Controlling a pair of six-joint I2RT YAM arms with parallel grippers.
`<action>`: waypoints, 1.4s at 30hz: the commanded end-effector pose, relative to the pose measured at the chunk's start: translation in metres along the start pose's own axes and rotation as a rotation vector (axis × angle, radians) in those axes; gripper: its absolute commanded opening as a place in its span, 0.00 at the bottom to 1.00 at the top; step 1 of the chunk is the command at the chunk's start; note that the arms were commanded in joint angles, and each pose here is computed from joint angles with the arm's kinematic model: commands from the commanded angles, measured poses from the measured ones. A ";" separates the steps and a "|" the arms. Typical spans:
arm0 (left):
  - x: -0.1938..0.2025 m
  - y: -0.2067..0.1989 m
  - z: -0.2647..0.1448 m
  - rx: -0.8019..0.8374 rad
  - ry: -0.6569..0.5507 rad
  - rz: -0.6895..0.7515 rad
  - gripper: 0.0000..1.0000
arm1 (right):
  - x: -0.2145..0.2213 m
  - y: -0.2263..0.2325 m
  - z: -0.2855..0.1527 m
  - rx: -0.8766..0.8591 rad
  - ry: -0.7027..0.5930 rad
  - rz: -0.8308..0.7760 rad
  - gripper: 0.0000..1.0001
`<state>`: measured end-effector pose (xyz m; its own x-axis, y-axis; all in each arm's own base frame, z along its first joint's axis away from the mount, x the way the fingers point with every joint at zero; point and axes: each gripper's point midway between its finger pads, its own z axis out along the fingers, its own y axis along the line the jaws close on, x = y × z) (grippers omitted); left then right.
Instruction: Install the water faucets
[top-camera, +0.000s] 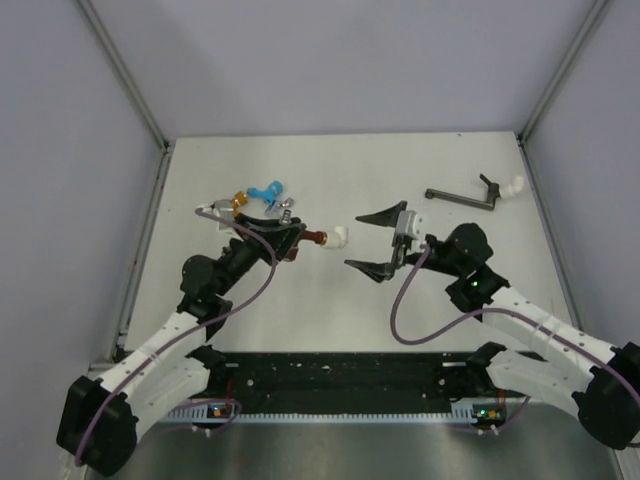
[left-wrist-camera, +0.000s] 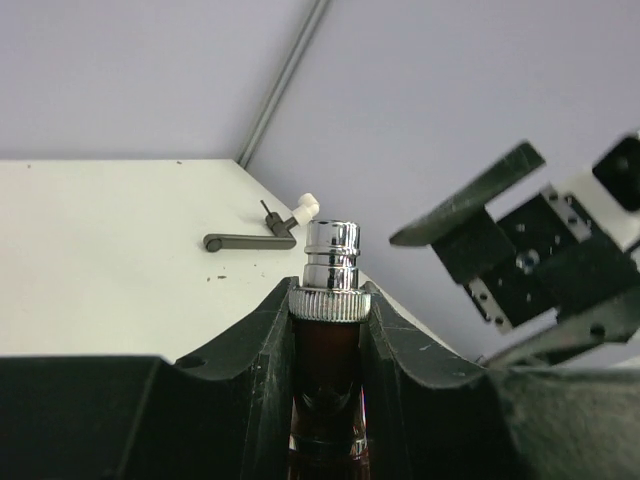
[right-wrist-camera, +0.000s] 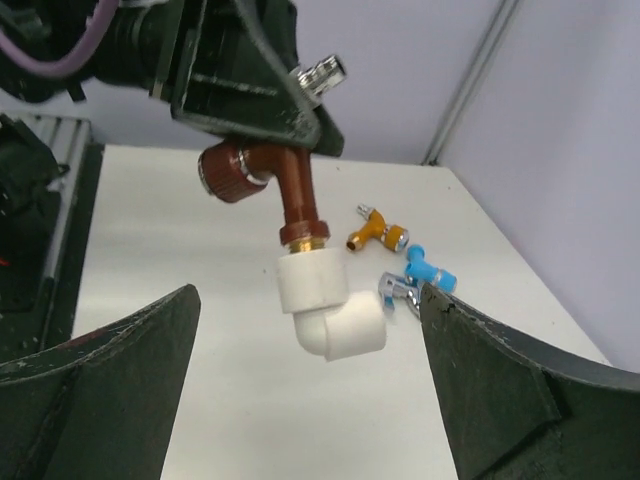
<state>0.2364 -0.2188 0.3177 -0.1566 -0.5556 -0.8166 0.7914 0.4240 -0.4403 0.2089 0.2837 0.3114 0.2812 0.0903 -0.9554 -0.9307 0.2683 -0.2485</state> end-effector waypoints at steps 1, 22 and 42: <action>-0.031 0.000 0.012 -0.057 -0.107 -0.147 0.00 | 0.026 -0.010 0.005 0.103 0.045 -0.232 0.89; -0.030 -0.016 0.021 0.021 -0.057 -0.186 0.00 | 0.054 -0.014 0.028 0.174 0.027 -0.295 0.50; 0.002 -0.111 -0.040 0.667 0.068 0.456 0.00 | -0.008 0.055 0.018 -0.489 0.002 0.720 0.06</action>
<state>0.1519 -0.2365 0.3599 0.1327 -0.4141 -0.9005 0.9846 0.1595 0.0717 0.1784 0.3233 0.2664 -0.1667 0.1015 -0.9808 -0.9788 -0.1371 0.1521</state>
